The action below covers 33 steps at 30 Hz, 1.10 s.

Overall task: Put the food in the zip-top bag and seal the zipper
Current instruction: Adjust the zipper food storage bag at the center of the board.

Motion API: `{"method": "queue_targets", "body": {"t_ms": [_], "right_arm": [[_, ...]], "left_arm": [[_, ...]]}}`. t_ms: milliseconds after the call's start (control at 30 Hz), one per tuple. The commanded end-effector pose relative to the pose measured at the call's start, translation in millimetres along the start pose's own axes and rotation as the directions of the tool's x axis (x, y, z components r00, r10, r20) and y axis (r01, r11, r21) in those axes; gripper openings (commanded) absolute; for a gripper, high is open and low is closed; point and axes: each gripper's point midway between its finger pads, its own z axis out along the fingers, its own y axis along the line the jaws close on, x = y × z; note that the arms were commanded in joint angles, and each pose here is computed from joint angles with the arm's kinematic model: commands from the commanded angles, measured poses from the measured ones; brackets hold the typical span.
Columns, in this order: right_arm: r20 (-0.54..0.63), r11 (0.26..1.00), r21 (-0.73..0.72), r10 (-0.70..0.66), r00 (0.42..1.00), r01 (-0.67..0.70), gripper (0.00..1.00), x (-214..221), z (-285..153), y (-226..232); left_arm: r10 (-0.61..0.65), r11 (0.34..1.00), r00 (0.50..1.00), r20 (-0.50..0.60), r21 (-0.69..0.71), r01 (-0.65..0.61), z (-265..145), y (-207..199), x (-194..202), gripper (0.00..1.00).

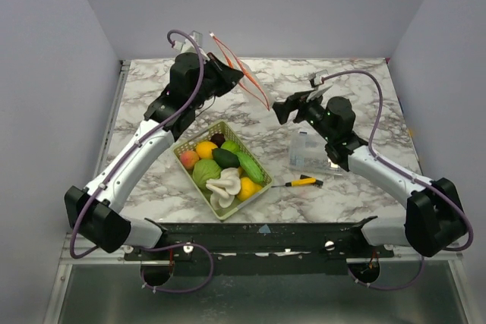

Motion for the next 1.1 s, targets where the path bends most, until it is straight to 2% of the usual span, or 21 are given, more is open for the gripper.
{"method": "queue_targets", "body": {"t_ms": [0, 133, 300, 433, 667, 900, 1067], "right_arm": [[-0.086, 0.981, 0.046, 0.194, 0.977, -0.191, 1.0, -9, 13, 4], [-0.068, 0.96, 0.067, 0.278, 0.958, -0.273, 1.0, -26, 3, 8], [-0.053, 0.973, 0.104, 0.21, 0.976, -0.204, 1.0, -46, -24, 3], [-0.062, 0.978, 0.104, 0.188, 0.98, -0.181, 1.0, -47, -39, 4], [-0.179, 0.966, -0.025, 0.25, 0.952, -0.259, 1.0, -4, -51, 32], [-0.173, 0.971, 0.003, 0.237, 0.956, -0.24, 1.0, -15, -55, 27], [-0.151, 0.971, 0.024, 0.238, 0.959, -0.237, 1.0, -29, -49, 24]], "left_arm": [[0.299, 0.926, 0.946, -0.127, -0.201, -0.32, -10, 43, 15, 0.0], [0.403, 0.861, 0.889, -0.216, -0.24, -0.448, 3, 42, 29, 0.0], [0.45, 0.818, 0.846, -0.285, -0.25, -0.519, 23, 42, 49, 0.0], [0.442, 0.833, 0.861, -0.25, -0.241, -0.498, 32, 38, 47, 0.0], [0.443, 0.859, 0.878, -0.181, -0.196, -0.473, 30, 12, 28, 0.0], [0.527, 0.803, 0.837, -0.151, -0.234, -0.548, 18, 10, 5, 0.0], [0.581, 0.755, 0.791, -0.19, -0.237, -0.611, 13, 13, 1, 0.0]]}}
